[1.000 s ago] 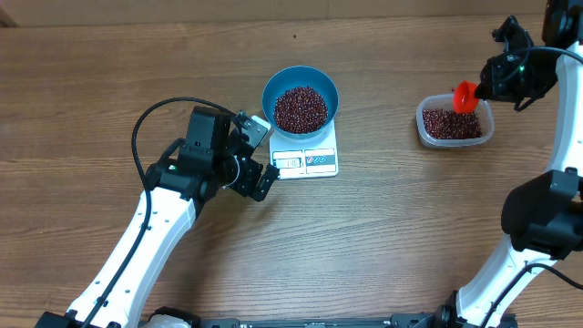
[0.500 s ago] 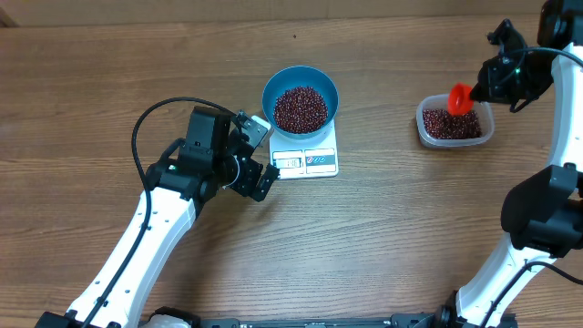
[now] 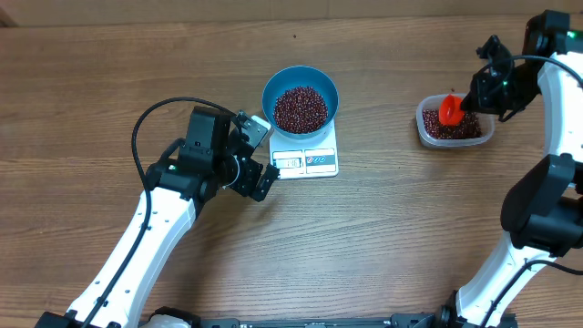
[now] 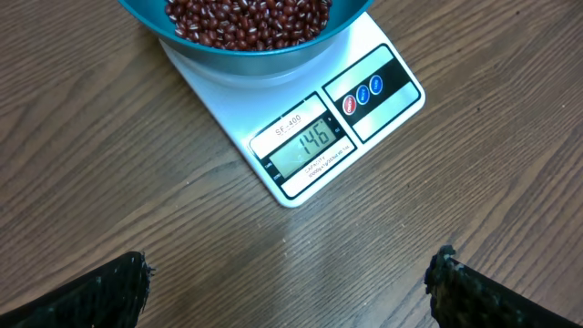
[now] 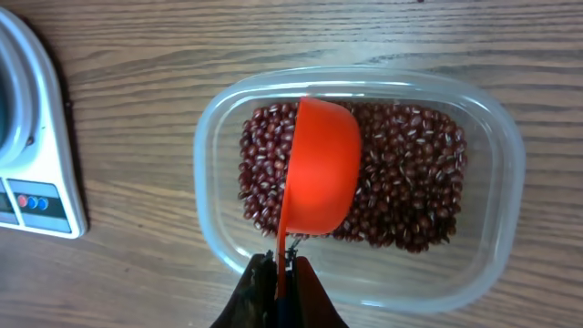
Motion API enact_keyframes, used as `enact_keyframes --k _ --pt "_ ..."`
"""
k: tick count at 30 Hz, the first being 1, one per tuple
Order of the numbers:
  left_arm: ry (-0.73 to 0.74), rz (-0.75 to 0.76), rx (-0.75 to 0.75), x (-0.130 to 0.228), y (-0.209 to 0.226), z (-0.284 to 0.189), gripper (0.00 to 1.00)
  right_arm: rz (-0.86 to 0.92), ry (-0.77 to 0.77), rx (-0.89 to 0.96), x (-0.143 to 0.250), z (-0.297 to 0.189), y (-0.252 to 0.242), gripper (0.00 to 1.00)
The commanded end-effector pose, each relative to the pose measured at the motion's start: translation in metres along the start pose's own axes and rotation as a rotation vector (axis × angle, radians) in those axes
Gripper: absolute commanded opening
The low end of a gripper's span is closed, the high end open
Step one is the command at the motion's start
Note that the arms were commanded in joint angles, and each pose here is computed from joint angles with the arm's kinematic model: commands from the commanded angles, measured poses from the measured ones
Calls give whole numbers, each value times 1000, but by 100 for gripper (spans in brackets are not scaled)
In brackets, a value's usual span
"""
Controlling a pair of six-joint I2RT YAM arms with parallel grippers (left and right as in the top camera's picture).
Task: Scoop item into bowl and weigh 150g on scale
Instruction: 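Dip the red scoop into the tub and scoop a small amount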
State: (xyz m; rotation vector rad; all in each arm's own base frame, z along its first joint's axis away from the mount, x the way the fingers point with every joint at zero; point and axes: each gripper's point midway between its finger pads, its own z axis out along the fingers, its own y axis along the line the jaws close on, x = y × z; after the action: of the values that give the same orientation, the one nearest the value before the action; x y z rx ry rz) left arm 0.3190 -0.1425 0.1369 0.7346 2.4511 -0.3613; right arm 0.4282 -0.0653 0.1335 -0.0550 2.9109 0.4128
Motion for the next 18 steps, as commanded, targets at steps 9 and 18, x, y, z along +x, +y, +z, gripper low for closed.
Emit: enact_keyframes --k 9,18 --pt "8 -12 4 2 0 2 100 -7 6 -4 4 26 -7 4" --pt "7 -12 3 2 0 2 100 -2 2 -67 5 32 3 4"
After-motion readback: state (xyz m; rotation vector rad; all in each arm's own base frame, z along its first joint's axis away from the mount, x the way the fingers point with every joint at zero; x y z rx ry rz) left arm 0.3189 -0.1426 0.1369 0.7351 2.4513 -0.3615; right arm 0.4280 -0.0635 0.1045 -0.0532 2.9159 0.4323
